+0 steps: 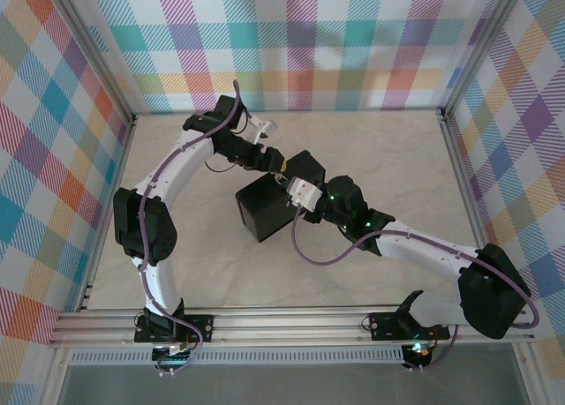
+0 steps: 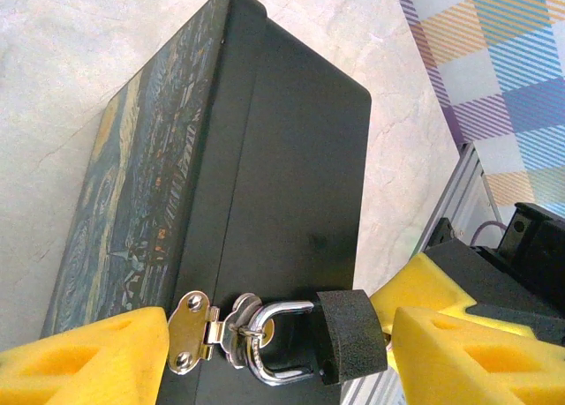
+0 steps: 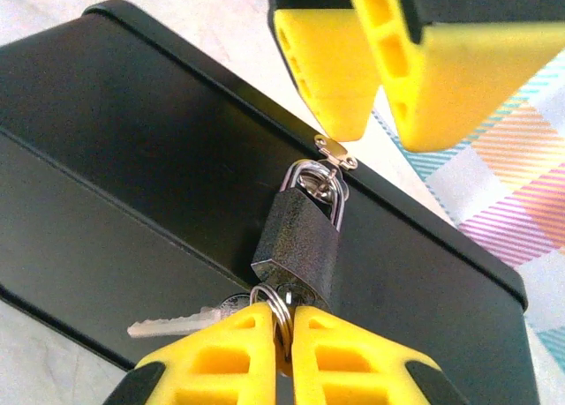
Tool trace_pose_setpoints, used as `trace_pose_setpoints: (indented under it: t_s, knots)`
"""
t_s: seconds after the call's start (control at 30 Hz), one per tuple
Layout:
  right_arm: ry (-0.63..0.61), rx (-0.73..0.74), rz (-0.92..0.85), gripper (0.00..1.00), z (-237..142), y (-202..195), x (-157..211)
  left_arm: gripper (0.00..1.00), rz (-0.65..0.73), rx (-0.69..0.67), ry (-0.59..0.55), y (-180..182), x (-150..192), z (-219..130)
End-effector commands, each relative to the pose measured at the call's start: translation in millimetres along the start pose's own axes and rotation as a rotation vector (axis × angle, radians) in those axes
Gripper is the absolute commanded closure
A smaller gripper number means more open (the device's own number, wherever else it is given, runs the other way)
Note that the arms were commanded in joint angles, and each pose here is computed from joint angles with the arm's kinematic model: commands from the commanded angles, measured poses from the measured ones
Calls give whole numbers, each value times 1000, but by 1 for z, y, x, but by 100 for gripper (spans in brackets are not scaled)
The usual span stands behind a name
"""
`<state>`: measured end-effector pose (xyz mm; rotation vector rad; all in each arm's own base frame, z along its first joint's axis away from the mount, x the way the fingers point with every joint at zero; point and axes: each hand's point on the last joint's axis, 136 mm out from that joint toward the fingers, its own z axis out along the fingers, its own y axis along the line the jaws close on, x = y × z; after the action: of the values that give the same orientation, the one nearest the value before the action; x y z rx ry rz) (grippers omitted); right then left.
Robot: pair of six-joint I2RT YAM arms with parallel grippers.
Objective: Unlock a padlock with a key
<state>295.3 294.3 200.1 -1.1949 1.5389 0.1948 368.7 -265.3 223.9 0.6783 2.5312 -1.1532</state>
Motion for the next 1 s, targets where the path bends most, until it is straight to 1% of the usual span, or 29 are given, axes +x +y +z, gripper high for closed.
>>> trace_pose_setpoints:
  t_s: [0.0, 0.2, 0.4, 0.53, 0.6, 0.7, 0.77, 0.8, 0.9, 0.93, 0.97]
  knots:
    - [-55, 33, 204, 97, -1, -2, -3, 33, 24, 27, -22, -13, 0, -13]
    - [-89, 10, 413, 100, -2, 2, -5, 33, 23, 19, -29, -14, -1, -15]
    - [-109, -6, 673, 100, -7, 2, -8, 33, 17, 17, -28, -12, 2, -13]
    - [-111, -16, 889, 100, -10, -5, -6, 33, 17, 15, -29, -12, 4, -14]
    - [-75, -13, 970, 100, -9, -5, -1, 33, 21, 15, -33, -13, 3, -15]
    - [-82, -14, 1199, 100, -11, -12, 9, 33, 20, -2, -45, -12, -1, -17]
    - [-89, -3, 1287, 100, -12, -16, 14, 31, 23, -10, -62, -12, -4, -20]
    - [-87, 4, 1312, 99, -13, -18, 16, 31, 25, -9, -69, -14, -6, -22]
    - [-84, -11, 1374, 83, -16, -23, 11, 31, 33, -7, -81, -18, -8, -26]
    - [-58, -15, 1407, 77, -17, -25, 12, 31, 35, -9, -85, -19, -9, -27]
    - [-36, -23, 1425, 74, -18, -25, 12, 31, 36, -11, -86, -19, -9, -28]
